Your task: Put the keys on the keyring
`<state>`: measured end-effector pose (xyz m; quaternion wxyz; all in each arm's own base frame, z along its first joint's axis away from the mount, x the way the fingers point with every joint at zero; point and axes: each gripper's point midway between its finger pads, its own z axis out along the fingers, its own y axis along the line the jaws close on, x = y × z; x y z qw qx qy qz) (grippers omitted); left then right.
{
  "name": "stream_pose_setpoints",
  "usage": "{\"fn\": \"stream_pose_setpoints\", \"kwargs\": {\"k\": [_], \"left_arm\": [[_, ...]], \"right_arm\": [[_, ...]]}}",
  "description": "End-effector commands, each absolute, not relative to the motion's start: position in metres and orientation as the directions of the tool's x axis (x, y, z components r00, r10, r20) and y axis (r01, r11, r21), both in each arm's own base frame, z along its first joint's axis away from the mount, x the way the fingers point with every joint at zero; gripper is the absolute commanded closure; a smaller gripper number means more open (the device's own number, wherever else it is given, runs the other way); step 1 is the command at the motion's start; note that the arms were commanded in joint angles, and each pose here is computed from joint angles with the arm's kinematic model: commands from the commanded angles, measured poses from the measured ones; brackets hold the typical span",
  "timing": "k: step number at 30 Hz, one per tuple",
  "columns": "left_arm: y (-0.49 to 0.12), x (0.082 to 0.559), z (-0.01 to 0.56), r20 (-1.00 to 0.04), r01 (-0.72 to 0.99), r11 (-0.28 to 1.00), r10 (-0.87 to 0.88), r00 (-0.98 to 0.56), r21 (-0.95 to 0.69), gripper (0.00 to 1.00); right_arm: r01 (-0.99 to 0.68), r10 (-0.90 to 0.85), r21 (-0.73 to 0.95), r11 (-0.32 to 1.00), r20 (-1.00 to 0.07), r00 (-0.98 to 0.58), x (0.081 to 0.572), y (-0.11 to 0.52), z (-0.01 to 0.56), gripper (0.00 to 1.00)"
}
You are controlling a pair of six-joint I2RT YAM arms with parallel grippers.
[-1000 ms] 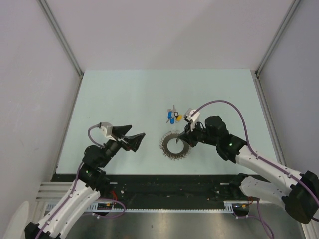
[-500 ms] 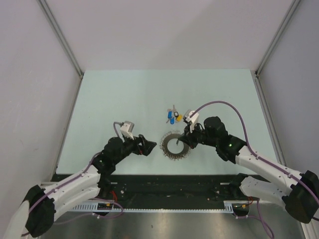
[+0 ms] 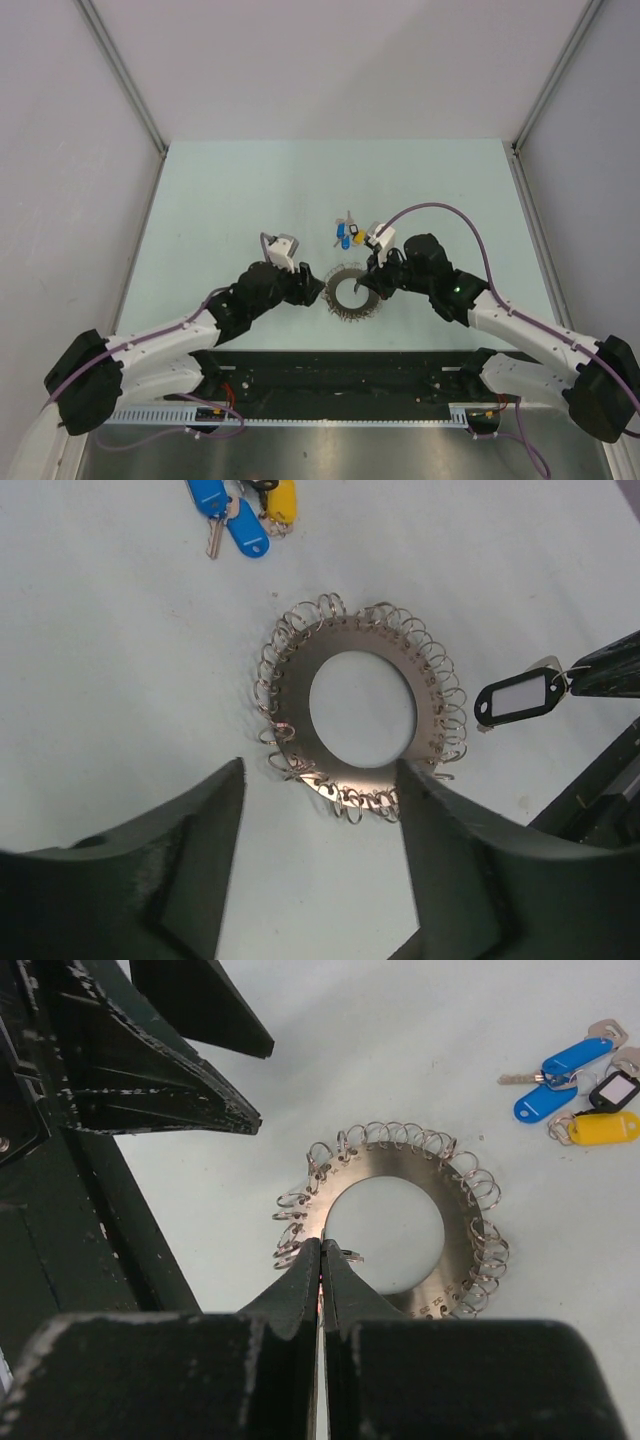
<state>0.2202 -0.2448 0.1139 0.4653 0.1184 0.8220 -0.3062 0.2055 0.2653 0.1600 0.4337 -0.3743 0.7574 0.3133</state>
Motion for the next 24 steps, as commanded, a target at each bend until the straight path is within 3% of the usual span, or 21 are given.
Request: {"fn": "stream_pose_setpoints", "kwargs": {"k": [1,7,14,24], "left_arm": [[-0.256,0.221,0.118,-0.834,0.497,0.789,-0.035,-0.55,-0.361,0.39],[-0.273,0.219,0.113,-0.824,0.633,0.738,0.195,-0.533,-0.234,0.4],[-0.282,0.216,0.093,-0.715,0.787,0.61,0.509,-0.478,-0.091,0.47],[-0.288,0.221,0.074,-0.571,0.949,0.313,0.787,-0.236,0.039,0.5]], "right_arm": [[-0.844,-0.278,0.164,0.511,-0.897,-0.343,0.205,0.271,0.164,1.0],[-0.828,-0.278,0.203,0.523,-0.877,-0.391,0.197,0.266,0.161,1.0],[-0.813,-0.294,0.193,0.55,-0.866,-0.404,0.192,0.254,0.16,1.0],[-0.778,-0.293,0.152,0.609,-0.869,-0.399,0.197,0.24,0.163,1.0]]}}
